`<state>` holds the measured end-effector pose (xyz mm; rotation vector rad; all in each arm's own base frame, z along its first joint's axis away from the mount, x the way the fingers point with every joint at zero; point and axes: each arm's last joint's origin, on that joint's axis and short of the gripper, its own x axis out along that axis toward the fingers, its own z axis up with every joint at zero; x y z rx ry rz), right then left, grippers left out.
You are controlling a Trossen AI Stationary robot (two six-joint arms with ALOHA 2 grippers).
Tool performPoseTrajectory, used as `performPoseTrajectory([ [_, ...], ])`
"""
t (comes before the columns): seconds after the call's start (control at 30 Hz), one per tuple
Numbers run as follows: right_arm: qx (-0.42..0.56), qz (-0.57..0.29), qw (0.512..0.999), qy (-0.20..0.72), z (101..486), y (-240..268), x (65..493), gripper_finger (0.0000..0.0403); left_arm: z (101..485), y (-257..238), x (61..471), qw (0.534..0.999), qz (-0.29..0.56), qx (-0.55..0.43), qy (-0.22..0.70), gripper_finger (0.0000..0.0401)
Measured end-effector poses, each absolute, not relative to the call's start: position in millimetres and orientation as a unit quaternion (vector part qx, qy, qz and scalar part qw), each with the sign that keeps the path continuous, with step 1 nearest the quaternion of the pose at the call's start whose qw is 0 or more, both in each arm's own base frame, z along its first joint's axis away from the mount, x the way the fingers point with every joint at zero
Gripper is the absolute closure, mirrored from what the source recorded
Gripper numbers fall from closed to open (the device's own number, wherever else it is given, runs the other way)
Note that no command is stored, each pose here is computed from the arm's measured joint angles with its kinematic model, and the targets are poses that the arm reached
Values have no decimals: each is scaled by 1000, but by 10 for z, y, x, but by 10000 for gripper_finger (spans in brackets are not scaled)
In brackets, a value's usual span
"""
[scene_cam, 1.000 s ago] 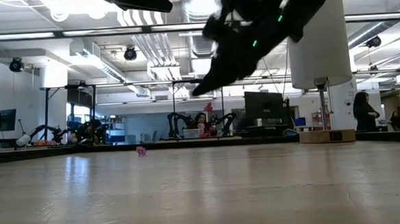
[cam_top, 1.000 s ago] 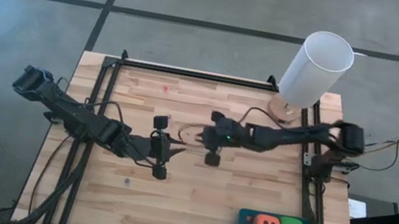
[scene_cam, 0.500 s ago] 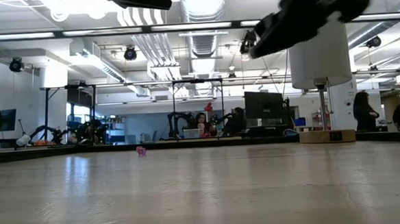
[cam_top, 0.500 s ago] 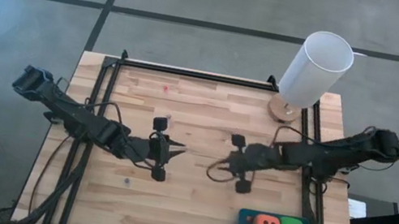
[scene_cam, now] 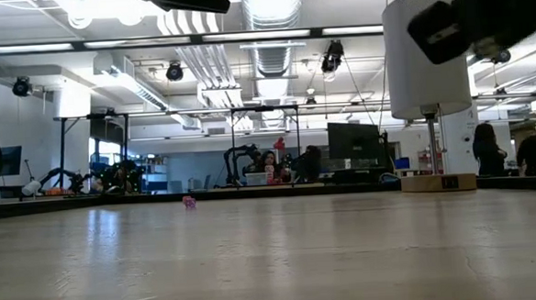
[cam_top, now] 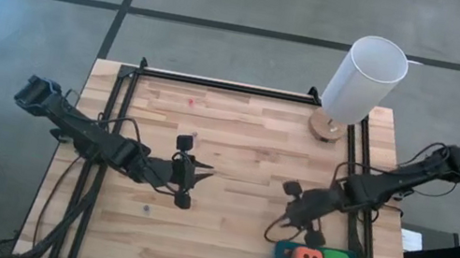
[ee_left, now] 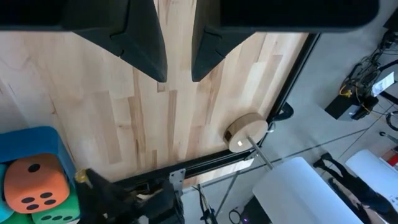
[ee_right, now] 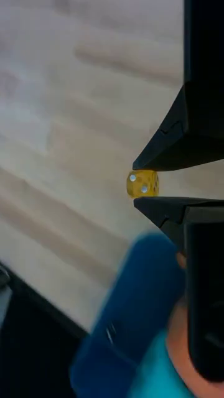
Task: Pick & Place Dice
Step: Put the small yellow die into the blue bin
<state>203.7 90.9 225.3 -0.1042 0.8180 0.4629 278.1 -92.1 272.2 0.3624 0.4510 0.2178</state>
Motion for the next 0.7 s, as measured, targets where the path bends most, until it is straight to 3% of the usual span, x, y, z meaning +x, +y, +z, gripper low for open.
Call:
performPoseTrajectory([
  [0.23, -7, 297, 860, 415, 2232, 1072, 1936, 353, 2722, -921, 2781, 952, 107, 180, 222, 323],
  [0.7, 14, 328, 842, 427, 2209, 1134, 1910, 353, 2723, -921, 2781, 952, 107, 180, 222, 323],
])
